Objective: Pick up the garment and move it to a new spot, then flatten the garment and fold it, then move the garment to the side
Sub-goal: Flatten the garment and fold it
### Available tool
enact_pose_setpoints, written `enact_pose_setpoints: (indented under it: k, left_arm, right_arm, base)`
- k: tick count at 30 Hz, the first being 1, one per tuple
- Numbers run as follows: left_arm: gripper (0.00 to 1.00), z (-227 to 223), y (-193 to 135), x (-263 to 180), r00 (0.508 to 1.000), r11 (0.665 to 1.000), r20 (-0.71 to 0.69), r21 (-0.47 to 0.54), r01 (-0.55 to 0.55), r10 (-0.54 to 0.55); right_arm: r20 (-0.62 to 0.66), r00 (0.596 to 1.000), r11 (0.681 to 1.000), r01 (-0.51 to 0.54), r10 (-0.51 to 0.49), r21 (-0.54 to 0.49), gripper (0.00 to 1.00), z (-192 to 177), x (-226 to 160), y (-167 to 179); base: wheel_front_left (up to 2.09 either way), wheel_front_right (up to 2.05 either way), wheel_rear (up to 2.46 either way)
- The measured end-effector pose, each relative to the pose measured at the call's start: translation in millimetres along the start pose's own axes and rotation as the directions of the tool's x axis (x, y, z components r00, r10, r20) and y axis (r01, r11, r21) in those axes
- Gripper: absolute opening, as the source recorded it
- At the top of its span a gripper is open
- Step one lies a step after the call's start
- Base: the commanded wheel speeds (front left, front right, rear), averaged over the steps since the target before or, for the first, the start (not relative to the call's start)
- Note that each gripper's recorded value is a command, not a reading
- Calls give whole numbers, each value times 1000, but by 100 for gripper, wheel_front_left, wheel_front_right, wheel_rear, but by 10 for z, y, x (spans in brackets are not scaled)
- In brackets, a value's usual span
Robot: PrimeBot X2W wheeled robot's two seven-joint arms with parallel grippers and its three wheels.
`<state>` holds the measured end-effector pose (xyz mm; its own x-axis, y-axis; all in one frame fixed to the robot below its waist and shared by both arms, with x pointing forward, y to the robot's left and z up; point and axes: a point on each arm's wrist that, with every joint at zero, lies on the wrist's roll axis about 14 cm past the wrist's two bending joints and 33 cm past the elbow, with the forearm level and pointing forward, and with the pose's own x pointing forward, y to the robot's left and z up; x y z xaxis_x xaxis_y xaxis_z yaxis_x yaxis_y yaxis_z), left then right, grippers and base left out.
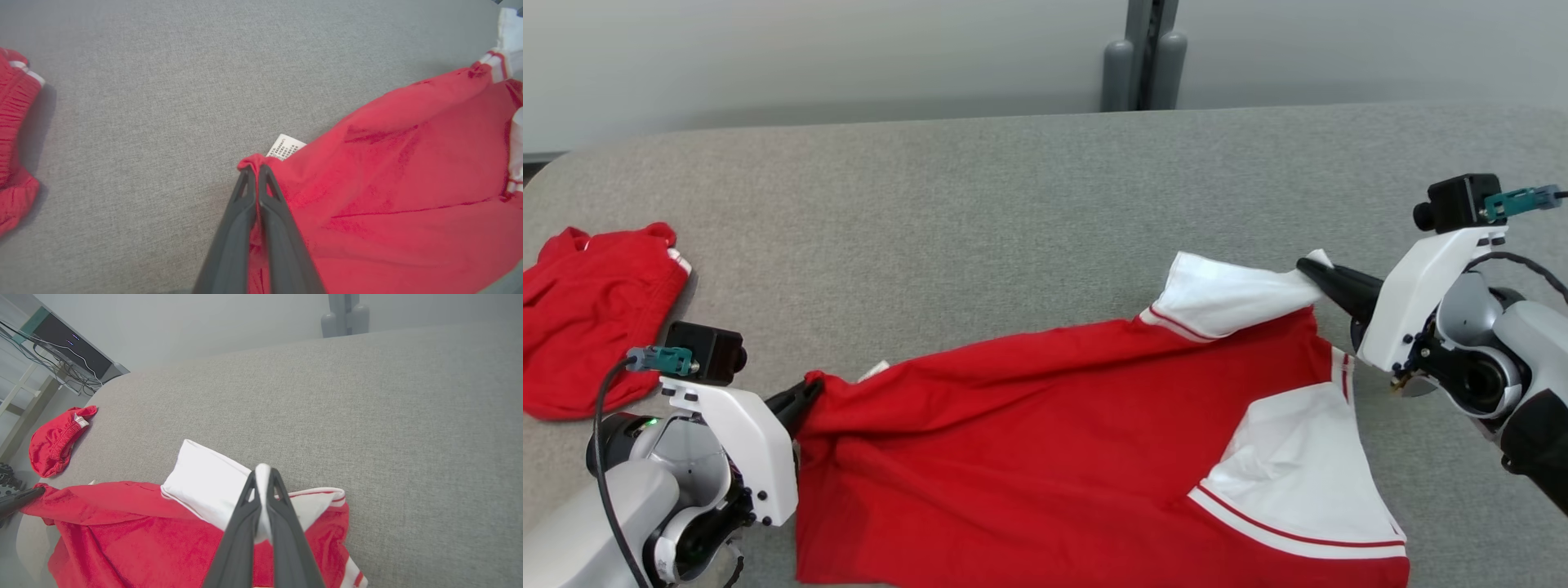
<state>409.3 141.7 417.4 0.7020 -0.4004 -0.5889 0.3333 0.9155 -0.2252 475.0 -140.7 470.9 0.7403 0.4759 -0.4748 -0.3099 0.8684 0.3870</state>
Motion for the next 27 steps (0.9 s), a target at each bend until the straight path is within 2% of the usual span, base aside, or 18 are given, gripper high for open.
enact_pose_setpoints:
  k: [6,10,14,27]
  left_arm:
    - [0,3,-145,-96,993,997,-93,-21,72,-73]
    - [0,67,-270,-184,987,992,-103,-38,121,-124]
    - [0,-89,-256,-260,978,993,-170,-41,112,-118]
    - [0,-257,-141,-405,964,998,-261,-10,58,-59]
  right_arm:
    - [-46,999,1000,-11,11,10,0,-139,-149,45]
    - [-70,997,999,-17,20,42,0,-211,-266,58]
    - [-121,992,997,-26,34,66,0,-355,-346,82]
    - [-195,976,985,-61,93,163,0,-693,-530,164]
  base:
    - [0,0,0]
    - [0,0,0]
    - [0,0,0]
    - [0,0,0]
